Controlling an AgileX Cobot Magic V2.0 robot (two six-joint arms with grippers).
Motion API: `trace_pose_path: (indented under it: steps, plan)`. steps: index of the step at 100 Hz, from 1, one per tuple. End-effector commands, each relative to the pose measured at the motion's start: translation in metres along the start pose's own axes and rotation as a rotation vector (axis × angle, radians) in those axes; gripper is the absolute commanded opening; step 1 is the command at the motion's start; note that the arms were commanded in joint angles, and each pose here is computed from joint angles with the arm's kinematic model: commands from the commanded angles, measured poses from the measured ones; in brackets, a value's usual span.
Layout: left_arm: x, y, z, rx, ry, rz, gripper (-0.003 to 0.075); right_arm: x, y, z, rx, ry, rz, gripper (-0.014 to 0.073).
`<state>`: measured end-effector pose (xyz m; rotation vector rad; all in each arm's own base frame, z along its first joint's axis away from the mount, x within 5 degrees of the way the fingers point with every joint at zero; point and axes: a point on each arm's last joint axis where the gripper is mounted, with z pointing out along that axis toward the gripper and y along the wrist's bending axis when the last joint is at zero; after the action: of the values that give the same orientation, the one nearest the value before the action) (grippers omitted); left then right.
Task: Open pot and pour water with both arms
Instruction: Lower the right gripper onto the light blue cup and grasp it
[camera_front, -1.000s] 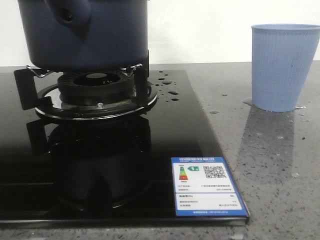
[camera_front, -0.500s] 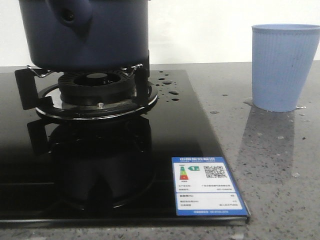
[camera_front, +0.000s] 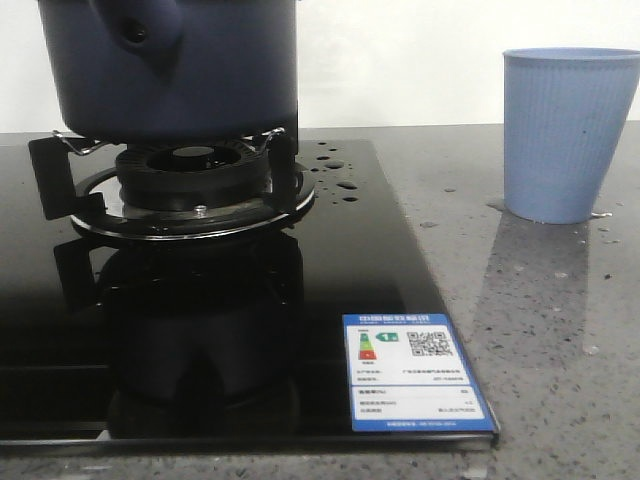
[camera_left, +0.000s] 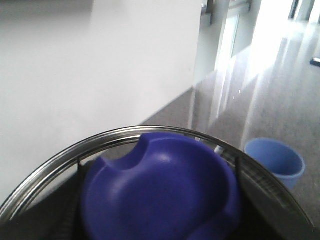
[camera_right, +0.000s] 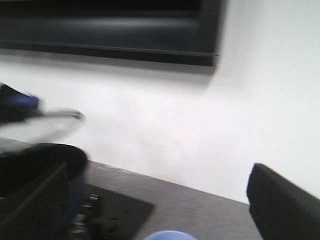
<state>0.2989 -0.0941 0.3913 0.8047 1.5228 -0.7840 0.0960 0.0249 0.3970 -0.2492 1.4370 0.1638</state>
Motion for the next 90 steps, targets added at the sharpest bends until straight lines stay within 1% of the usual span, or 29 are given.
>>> trace_pose_path:
  steps: [1, 15, 23, 28, 38, 47, 62, 73, 85, 90]
  plan:
    - [-0.049, -0.024, -0.027, 0.002, -0.197, 0.032, 0.0293, 0.001, -0.01, 0.011, 0.08, -0.002, -0.076, 0.0654]
    - [-0.069, -0.05, -0.047, 0.003, -0.249, 0.107, 0.0293, 0.038, -0.011, 0.031, 0.06, 0.15, -0.047, 0.0654]
    - [-0.077, -0.061, -0.055, 0.012, -0.27, 0.138, 0.0293, 0.063, -0.012, 0.041, 0.052, 0.239, 0.026, 0.0654]
    - [-0.081, -0.068, -0.06, 0.012, -0.283, 0.157, 0.0293, 0.076, -0.012, 0.047, 0.048, 0.297, 0.044, 0.0654]
    - [-0.088, -0.078, -0.067, 0.013, -0.303, 0.185, 0.0293, 0.092, -0.009, 0.058, 0.021, 0.371, 0.057, 0.0654]
    - [-0.09, -0.082, -0.07, 0.013, -0.31, 0.196, 0.0293, 0.098, -0.006, 0.069, 0.023, 0.377, 0.046, 0.0654]
    - [-0.09, -0.083, -0.071, 0.023, -0.311, 0.197, 0.0293, 0.104, -0.002, 0.087, 0.084, 0.332, -0.007, 0.0654]
    - [-0.09, -0.084, -0.071, 0.027, -0.311, 0.197, 0.0293, 0.112, 0.006, 0.097, 0.082, 0.339, -0.025, 0.0654]
    - [-0.09, -0.084, -0.071, 0.029, -0.311, 0.198, 0.0293, 0.12, 0.011, 0.105, 0.093, 0.358, -0.024, 0.0654]
    - [-0.09, -0.084, -0.071, 0.029, -0.311, 0.198, 0.0293, 0.123, 0.01, 0.107, 0.109, 0.363, -0.005, 0.0654]
